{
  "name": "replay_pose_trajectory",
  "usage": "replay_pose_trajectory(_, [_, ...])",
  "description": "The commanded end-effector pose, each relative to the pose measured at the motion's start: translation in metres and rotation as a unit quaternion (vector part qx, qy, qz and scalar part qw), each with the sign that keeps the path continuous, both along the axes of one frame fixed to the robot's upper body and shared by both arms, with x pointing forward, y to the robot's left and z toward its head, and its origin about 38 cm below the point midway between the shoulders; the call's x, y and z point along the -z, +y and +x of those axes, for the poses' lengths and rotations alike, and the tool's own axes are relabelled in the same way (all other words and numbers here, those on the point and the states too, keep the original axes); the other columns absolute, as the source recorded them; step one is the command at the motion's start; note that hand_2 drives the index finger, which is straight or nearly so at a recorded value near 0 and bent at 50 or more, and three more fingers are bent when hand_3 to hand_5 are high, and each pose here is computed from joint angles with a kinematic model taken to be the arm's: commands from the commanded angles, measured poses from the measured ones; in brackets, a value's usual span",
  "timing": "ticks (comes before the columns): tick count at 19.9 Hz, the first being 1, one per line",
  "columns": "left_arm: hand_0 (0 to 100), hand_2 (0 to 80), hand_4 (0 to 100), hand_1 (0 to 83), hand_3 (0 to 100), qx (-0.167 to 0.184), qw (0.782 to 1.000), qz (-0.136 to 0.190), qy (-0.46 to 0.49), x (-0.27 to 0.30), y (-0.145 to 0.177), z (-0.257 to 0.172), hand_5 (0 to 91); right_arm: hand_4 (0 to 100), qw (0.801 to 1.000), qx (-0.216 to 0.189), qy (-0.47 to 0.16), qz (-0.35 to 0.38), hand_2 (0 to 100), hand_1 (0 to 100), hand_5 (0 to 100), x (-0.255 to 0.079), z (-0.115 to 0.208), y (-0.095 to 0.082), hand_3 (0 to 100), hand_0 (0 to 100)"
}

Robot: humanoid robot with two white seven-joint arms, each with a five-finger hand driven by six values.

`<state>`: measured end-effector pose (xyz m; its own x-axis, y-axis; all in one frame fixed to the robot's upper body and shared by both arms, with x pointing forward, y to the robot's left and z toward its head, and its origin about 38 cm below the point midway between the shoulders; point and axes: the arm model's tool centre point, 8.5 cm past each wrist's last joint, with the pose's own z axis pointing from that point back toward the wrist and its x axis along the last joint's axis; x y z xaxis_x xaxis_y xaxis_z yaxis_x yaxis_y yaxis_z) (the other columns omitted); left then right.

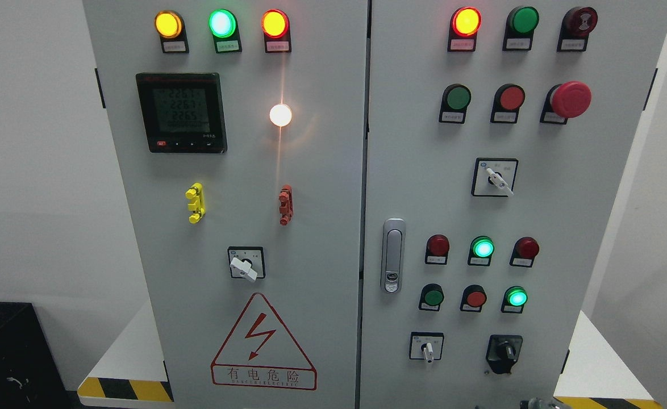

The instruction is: Flip black knob to close circuit

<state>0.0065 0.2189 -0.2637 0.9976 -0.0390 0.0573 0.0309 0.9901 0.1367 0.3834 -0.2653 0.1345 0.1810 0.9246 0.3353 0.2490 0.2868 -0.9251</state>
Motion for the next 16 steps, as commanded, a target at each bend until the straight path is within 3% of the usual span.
replay_pose_trajectory(1, [12, 0.0, 0, 55.6, 0, -0.001, 1.000, -0.002, -0.003, 0.000, -0.001, -0.005, 0.0, 100, 1.000, 0.021, 0.010, -0.004, 94, 0, 100, 0.000, 0.017, -0.015, 100, 0])
replay_pose_trajectory(16, [12, 0.0, 0, 55.6, 0, -0.001, 1.000, -0.002, -0.003, 0.001, -0.002, -0.005, 0.0, 100, 0.999, 0.043, 0.006, -0.012, 94, 0, 100, -0.018, 0.031, -0.032, 100, 0])
